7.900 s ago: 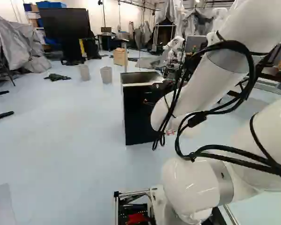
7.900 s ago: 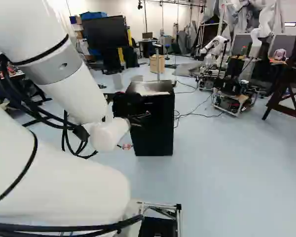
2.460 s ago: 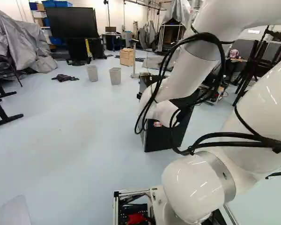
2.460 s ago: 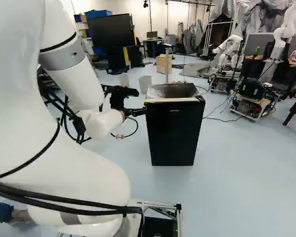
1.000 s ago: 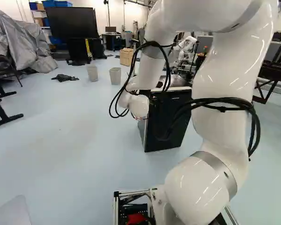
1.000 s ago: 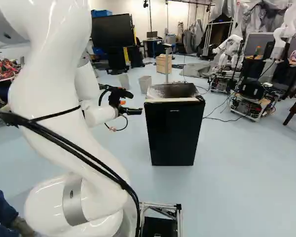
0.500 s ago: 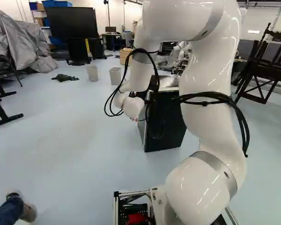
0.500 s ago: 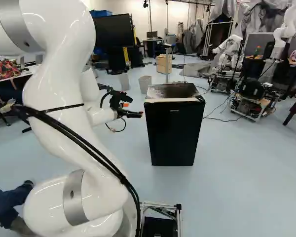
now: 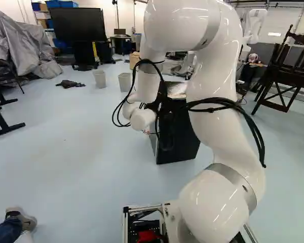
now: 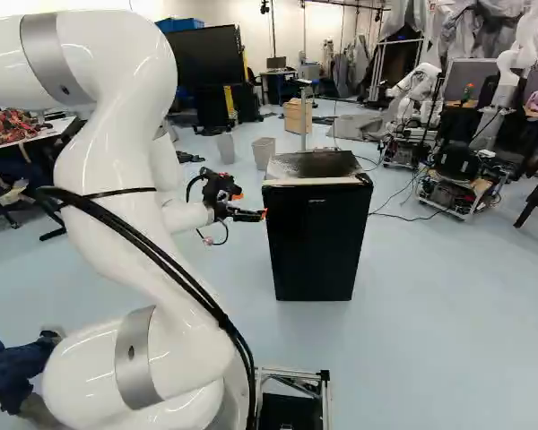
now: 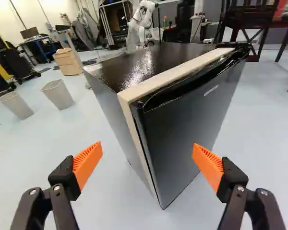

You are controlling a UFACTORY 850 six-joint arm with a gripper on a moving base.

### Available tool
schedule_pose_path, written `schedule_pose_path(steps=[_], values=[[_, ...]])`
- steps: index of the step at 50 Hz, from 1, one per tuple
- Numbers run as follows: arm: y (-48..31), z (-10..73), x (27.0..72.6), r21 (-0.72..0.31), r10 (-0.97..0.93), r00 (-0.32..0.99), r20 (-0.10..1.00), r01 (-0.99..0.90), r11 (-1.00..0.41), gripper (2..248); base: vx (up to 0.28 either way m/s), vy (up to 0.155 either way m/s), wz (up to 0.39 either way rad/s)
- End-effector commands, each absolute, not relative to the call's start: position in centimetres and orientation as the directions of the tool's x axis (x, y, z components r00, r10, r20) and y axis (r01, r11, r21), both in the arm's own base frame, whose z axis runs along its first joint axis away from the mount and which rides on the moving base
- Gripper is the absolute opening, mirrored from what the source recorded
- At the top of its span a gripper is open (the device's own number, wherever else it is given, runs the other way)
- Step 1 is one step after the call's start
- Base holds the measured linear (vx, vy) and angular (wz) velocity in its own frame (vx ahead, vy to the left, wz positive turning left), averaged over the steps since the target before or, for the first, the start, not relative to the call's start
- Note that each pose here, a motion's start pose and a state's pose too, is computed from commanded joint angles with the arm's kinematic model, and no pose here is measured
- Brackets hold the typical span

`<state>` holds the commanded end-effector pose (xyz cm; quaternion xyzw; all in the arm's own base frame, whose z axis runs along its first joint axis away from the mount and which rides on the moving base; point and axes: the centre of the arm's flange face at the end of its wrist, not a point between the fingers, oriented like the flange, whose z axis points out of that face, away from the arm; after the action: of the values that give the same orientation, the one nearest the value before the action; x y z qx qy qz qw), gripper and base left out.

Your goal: Grab a drink from the fridge

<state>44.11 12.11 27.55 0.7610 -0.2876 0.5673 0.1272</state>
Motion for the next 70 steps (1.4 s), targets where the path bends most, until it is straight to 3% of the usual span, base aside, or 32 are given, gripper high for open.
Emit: schedule_pose_path(steps=[70], values=[[14.2, 26.6, 49.3, -0.203, -0.253, -0.054, 0.966, -0.762, -0.615, 247, 0.0, 0.0, 0.0]])
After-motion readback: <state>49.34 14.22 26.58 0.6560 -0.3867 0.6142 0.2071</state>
